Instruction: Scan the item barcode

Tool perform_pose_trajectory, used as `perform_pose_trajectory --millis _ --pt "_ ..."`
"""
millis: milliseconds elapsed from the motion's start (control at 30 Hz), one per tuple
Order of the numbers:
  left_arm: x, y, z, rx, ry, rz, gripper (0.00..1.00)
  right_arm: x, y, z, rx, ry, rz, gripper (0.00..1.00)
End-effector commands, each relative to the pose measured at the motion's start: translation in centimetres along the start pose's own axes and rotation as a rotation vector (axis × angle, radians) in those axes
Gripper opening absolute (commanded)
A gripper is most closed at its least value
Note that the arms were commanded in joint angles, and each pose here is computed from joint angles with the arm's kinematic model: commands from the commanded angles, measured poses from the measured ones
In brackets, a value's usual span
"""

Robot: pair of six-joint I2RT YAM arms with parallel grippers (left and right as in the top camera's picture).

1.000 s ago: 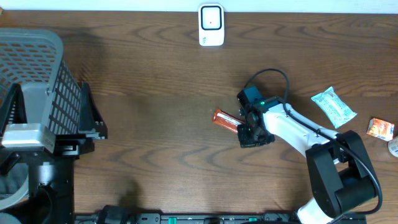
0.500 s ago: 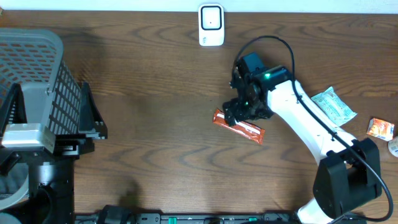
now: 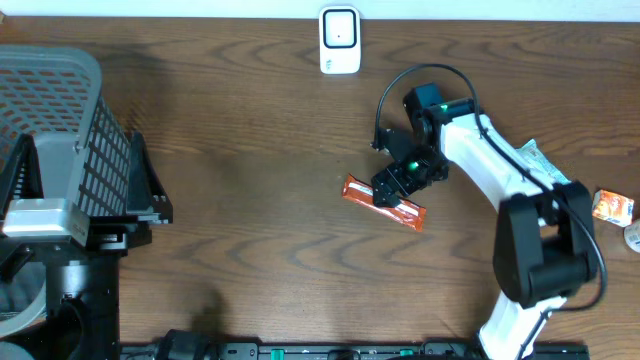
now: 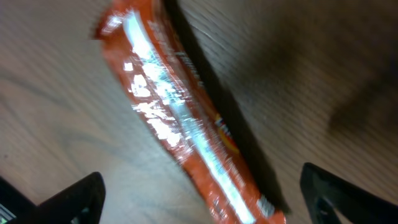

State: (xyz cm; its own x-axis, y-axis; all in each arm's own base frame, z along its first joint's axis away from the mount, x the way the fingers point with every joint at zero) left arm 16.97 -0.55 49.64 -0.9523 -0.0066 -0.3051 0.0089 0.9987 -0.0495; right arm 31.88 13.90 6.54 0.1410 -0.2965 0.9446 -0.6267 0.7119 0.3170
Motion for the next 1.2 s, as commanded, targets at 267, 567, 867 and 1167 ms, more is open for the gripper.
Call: perform_pose_trajectory --millis 267,567,867,1167 --pt "0.2 0.1 -0.2 0.001 -0.010 -0.002 0.98 -3.2 -1.7 2.7 -0.058 0.170 0.047 0.76" --pt "0.2 0.1 -0.2 -0.003 -0.010 -0.002 0.98 -7.6 -1.6 5.5 -0.072 0.212 0.113 0.66" --pt "0.2 0.1 -0.2 -0.002 -0.010 -0.002 0.98 -9.5 0.1 7.2 -0.090 0.202 0.016 0.01" --pt "0.2 0.1 -0.2 -0.002 -0.010 -0.002 0.98 -0.4 2.4 1.6 -0.069 -0.012 0.019 0.01"
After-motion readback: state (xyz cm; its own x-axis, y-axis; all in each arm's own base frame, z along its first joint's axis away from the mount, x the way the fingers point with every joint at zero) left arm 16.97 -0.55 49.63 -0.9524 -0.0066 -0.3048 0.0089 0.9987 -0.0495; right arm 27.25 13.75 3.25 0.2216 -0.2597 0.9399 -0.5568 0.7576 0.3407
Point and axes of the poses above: each gripper's point midway between its finger pads, its own x axis back along the fingers, its own y axis along the line the jaws close on, z = x × y, the point moved 3 cm from there along x, back along the fingers, and after that the axes turned 5 degrees about x, right-handed, at the moved point
